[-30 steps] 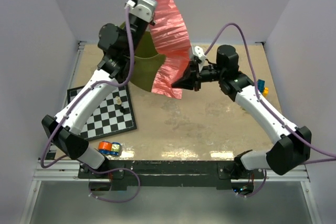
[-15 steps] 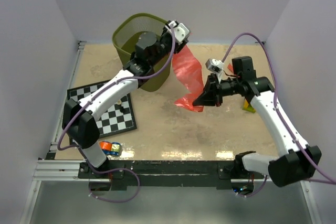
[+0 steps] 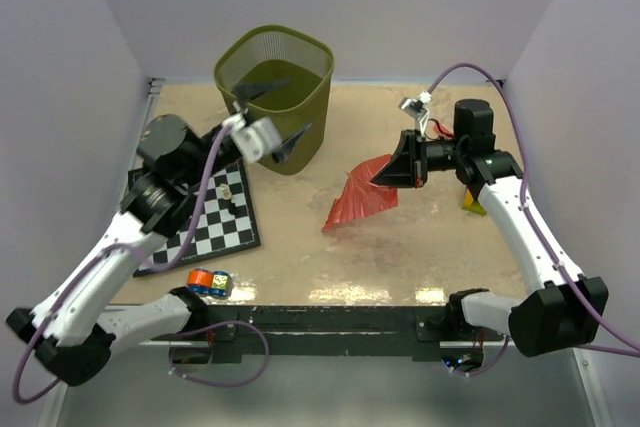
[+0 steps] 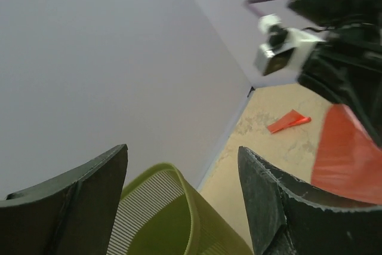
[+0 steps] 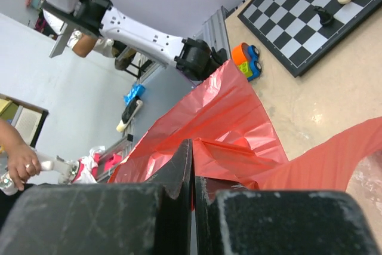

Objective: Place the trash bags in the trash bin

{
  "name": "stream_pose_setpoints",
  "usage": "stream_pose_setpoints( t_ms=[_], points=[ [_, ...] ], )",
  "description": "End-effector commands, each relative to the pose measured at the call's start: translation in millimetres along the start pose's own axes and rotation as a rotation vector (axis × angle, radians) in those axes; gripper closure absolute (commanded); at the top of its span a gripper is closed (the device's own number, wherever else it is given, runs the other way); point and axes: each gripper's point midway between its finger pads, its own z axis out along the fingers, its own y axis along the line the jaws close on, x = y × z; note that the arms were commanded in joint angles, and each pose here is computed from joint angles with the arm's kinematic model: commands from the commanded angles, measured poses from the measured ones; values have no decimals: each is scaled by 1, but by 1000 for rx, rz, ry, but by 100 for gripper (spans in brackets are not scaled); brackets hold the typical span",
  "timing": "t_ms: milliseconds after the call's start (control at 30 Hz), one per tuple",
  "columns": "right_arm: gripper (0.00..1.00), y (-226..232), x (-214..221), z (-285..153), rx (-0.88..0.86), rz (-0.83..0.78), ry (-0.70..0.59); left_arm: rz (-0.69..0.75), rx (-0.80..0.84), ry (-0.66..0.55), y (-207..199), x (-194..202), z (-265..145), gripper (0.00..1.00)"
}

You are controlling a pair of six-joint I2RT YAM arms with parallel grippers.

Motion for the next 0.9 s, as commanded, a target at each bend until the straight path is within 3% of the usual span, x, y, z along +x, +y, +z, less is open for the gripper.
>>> stream_pose_setpoints(
  t_ms=[0,167,567,733,833,867],
  points=[
    [100,4,-15,0,-30,-38,-21,82,454,81,-93,37,-45,24],
    [100,2,-12,0,-46,-42,-22,103,647,-3,-136,40,-41,27],
    [100,6,-2,-2,-32,-79,-20,127,721,-81,-155,58,12,33],
    [100,7,0,-2,-12,-100,-28,94,714,-87,-154,57,18,47],
    [100,5,2,-3,-8,-99,-29,75,719,-91,-156,55,19,62],
    [100,4,3,-2,-7,-94,-28,70,724,-87,-157,56,19,72]
  ],
)
